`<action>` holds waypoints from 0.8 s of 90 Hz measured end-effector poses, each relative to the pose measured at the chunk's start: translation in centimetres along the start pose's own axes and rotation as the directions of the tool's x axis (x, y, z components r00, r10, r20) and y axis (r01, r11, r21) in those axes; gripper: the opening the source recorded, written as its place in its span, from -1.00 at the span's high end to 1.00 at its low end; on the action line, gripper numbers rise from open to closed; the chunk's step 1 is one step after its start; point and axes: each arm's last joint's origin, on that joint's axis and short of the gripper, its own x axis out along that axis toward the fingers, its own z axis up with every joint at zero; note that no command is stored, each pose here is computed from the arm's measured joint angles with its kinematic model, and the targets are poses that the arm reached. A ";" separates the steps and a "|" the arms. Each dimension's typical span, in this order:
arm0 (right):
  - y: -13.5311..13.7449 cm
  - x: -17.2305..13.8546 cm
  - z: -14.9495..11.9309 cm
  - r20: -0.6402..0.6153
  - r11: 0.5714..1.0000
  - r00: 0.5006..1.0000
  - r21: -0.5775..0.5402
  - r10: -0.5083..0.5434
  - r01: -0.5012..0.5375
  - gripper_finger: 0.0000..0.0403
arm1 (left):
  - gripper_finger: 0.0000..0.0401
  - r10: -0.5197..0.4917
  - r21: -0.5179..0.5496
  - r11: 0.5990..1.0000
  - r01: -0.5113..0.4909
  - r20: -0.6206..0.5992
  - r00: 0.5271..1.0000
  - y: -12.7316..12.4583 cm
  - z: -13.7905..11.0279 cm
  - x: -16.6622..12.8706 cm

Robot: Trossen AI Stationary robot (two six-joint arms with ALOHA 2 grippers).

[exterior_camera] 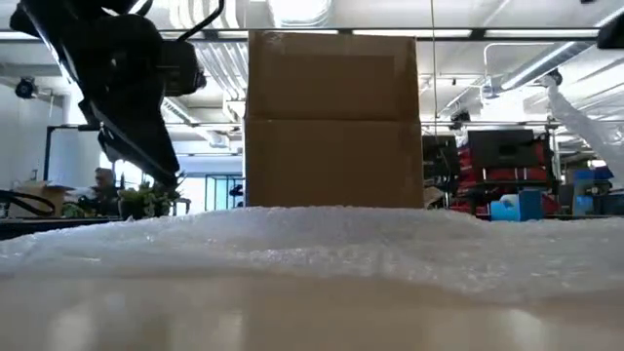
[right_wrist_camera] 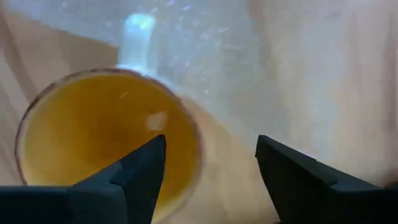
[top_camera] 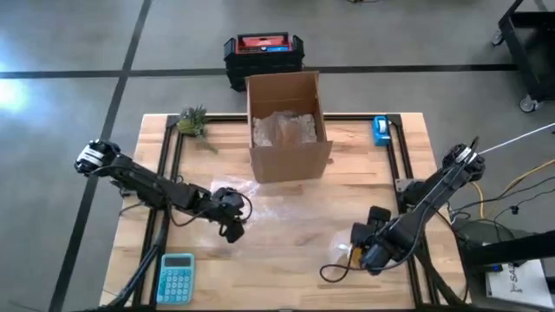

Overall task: Wrap mug
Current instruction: Wrap the yellow mug with bubble wrap

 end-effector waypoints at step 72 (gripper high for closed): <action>0.2 -9.2 4.4 0.285 0.970 0.949 -0.232 0.135 -0.068 0.98 | 0.27 -0.019 0.009 1.000 0.018 0.022 1.000 -0.2 0.2 0.0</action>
